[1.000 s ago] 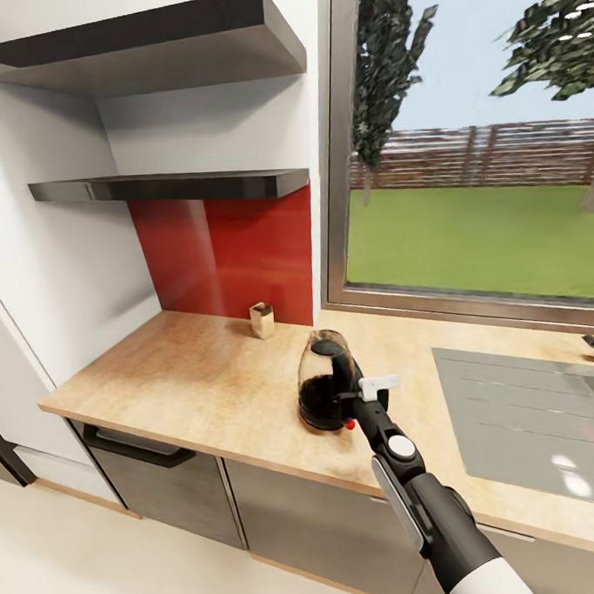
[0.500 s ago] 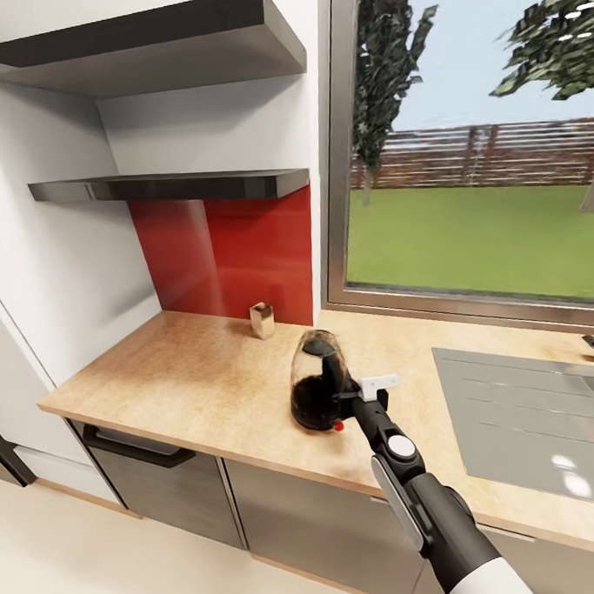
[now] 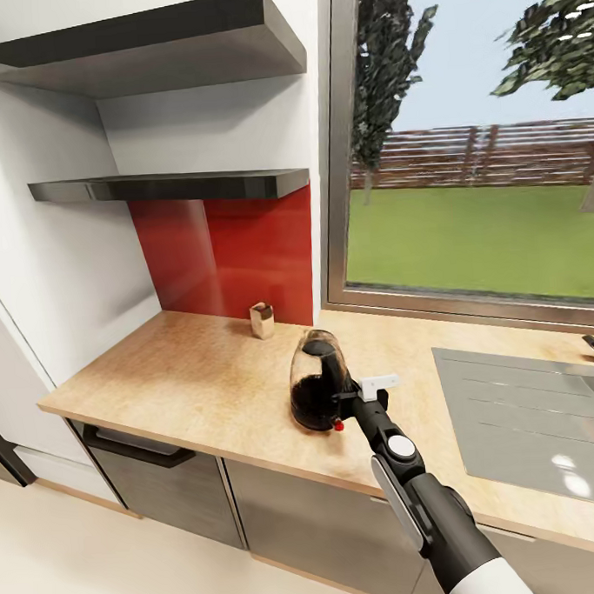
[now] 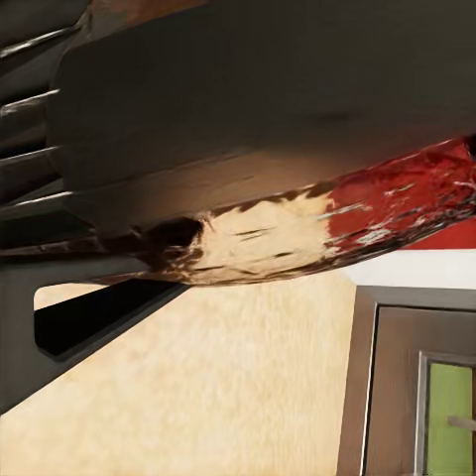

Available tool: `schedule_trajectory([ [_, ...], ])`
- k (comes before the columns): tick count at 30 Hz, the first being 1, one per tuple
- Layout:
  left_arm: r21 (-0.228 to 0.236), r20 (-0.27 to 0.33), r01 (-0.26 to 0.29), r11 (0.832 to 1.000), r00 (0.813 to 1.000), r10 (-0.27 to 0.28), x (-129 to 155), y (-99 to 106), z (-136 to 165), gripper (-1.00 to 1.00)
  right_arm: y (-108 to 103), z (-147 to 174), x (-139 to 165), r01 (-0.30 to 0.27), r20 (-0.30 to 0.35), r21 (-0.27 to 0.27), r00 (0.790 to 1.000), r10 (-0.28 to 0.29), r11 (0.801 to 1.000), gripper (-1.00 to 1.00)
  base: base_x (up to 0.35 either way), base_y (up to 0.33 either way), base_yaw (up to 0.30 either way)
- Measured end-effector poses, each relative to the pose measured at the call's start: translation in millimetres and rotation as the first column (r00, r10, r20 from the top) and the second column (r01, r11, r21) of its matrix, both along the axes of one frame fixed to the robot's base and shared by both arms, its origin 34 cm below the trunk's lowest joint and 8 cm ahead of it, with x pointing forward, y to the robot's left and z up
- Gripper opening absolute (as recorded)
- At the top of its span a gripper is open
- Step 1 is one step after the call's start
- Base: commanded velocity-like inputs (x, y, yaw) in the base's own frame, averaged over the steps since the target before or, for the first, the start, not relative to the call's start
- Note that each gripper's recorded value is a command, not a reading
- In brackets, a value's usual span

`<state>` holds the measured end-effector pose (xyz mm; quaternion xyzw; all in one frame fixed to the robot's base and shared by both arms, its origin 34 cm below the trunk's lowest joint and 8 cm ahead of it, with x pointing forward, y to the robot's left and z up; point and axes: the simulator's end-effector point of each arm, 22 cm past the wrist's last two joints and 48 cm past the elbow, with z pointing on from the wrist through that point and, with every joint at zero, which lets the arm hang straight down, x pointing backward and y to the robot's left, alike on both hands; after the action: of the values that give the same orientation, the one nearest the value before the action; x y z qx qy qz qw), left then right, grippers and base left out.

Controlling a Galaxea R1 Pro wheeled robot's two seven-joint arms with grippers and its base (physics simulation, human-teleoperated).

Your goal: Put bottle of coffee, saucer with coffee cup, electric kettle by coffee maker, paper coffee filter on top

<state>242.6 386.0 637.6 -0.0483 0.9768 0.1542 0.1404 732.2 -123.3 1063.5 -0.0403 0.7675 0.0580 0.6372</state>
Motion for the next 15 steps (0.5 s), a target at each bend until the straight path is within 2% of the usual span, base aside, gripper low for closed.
schedule_trajectory([
  [10, 0.000, 0.000, -0.001, 1.000, 1.000, 0.001, 0.0, 0.1, 0.0, 1.00, -0.4, 5.6, 0.7, 0.002, 0.010, 0.007, 1.000, -0.002, 1.000, -1.00, 0.000, 0.000, 0.000],
  [13, 0.000, 0.000, -0.001, 1.000, 1.000, 0.001, 0.0, 0.1, 0.0, 1.00, 0.8, 21.8, 1.7, 0.000, 0.041, 0.015, 0.999, -0.001, 1.000, -1.00, 0.000, 0.000, 0.000],
  [15, 0.000, -0.001, 0.001, 1.000, 1.000, -0.001, 0.1, 0.2, -0.1, 1.00, 1.0, 53.3, 2.3, -0.002, 0.101, 0.036, 0.995, -0.002, 0.999, -1.00, 0.000, 0.000, 0.000],
])
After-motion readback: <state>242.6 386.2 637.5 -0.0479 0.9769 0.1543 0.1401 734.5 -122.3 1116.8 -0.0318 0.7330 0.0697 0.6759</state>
